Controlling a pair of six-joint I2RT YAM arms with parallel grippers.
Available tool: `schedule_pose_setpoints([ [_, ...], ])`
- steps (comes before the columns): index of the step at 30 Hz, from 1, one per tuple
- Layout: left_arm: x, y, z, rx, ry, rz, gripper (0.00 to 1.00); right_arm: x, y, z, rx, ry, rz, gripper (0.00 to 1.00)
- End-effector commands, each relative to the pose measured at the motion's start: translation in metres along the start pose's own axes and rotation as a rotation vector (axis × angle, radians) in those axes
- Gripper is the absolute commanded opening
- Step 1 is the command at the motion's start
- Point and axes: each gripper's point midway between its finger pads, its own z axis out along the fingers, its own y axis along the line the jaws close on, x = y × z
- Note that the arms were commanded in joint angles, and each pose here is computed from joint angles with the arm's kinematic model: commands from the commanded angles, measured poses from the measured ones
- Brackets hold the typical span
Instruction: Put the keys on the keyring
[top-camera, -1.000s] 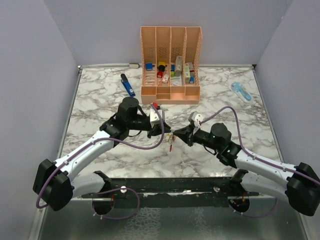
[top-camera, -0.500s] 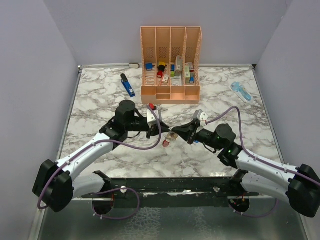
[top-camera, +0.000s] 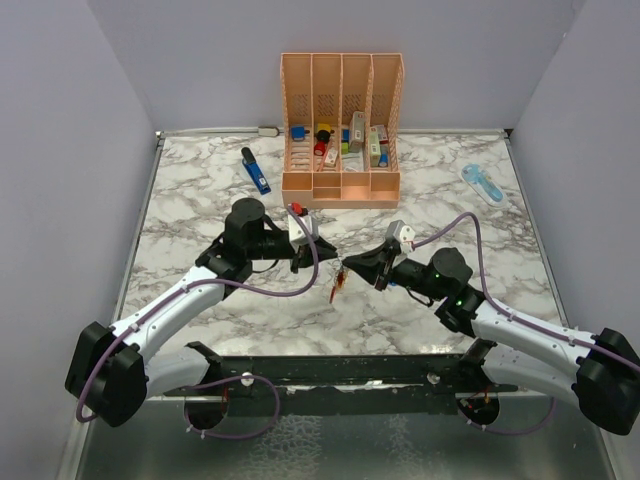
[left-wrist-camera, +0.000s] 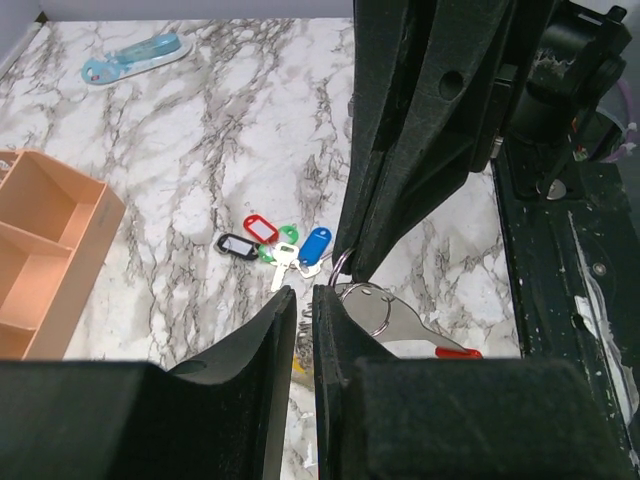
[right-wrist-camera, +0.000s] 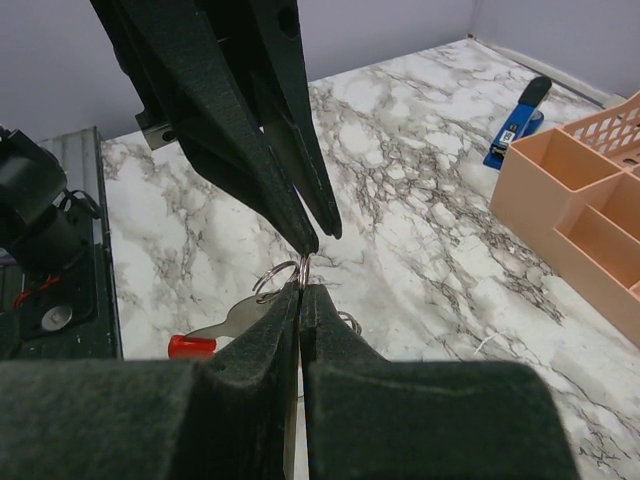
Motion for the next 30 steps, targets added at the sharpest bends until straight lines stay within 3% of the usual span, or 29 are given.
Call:
schedule_pose_setpoints([
  [1, -0.013, -0.012, -0.002, 0.077, -0.049, 0.048, 0.16, -0.022, 0.005, 0.002, -0.031, -0.053, -0.023, 0.01],
  [21, -0.007, -0.044, -0.010, 0.263, -0.037, 0.016, 0.14, -0.023, 0.004, 0.001, -0.022, -0.052, -0.026, 0.01],
  [30, -0.002, -0.016, -0.005, 0.135, -0.019, 0.091, 0.14, -0.026, 0.009, 0.001, -0.049, -0.046, -0.028, 0.01],
])
